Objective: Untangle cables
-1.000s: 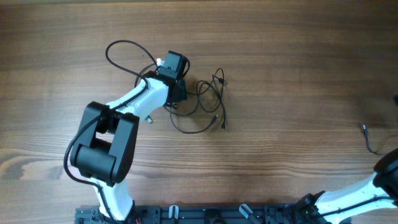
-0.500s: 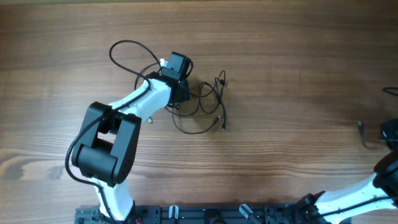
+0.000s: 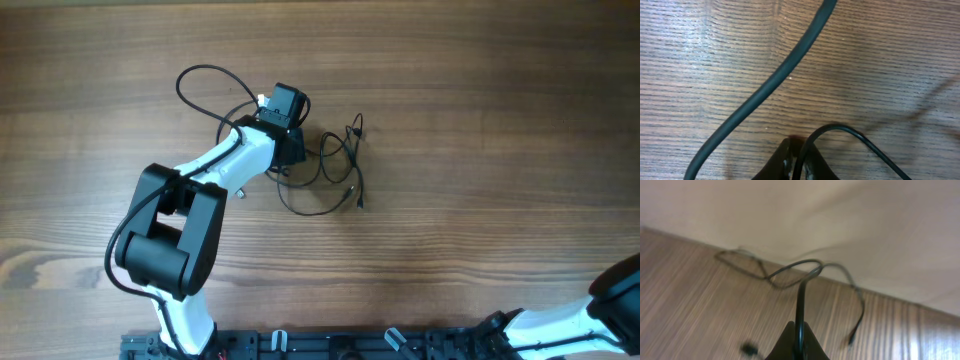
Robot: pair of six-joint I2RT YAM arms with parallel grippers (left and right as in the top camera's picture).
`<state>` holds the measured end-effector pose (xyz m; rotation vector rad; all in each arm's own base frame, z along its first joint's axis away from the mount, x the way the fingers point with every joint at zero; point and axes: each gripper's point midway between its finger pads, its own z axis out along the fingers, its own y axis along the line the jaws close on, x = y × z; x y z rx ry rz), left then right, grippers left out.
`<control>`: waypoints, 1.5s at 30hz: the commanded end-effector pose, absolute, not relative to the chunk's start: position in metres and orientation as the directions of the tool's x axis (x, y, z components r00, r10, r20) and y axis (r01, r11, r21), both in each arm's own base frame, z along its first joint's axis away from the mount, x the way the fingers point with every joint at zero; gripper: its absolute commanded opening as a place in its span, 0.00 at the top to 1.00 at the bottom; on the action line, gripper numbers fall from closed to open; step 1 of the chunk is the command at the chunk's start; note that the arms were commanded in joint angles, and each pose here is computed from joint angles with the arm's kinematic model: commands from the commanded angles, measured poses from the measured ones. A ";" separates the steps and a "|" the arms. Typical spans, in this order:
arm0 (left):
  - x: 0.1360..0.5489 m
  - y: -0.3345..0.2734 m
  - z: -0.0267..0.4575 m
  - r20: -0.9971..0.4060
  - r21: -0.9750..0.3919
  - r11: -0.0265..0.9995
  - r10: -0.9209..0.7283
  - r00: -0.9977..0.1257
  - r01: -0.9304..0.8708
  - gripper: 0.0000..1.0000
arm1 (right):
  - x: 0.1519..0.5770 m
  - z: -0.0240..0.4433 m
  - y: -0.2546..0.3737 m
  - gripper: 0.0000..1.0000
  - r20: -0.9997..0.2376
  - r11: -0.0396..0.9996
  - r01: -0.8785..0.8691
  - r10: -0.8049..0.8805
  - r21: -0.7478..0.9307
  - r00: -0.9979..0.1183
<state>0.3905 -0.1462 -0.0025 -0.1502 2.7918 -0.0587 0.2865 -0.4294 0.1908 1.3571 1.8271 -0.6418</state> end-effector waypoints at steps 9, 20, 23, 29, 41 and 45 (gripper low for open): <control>0.357 -0.151 -0.042 -0.190 -0.078 0.988 -0.145 -0.971 -0.132 0.85 | 0.291 0.162 -0.416 0.00 -0.730 0.380 0.922 0.651 0.078 -0.206; 0.357 -0.151 -0.042 -0.190 -0.079 0.988 -0.144 -0.971 -0.131 0.76 | 0.288 0.155 -0.418 0.02 -0.715 0.308 0.944 0.687 0.122 -0.132; 0.357 -0.151 -0.042 -0.190 -0.078 0.988 -0.144 -0.971 -0.131 0.73 | 0.293 0.149 -0.439 0.11 -0.761 0.281 0.953 0.641 0.111 -0.100; 0.357 -0.151 -0.042 -0.189 -0.078 0.988 -0.144 -0.971 -0.131 0.67 | 0.309 0.111 -0.469 0.22 -0.795 0.254 0.958 0.605 0.136 -0.048; 0.357 -0.151 -0.042 -0.189 -0.079 0.988 -0.144 -0.971 -0.132 0.62 | 0.293 0.028 -0.514 0.34 -0.782 0.103 0.957 0.603 0.272 0.158; 0.356 -0.154 -0.042 -0.179 -0.095 0.987 -0.144 -0.973 -0.128 0.63 | 0.307 0.030 -0.520 0.43 -0.796 0.157 0.932 0.577 0.327 0.182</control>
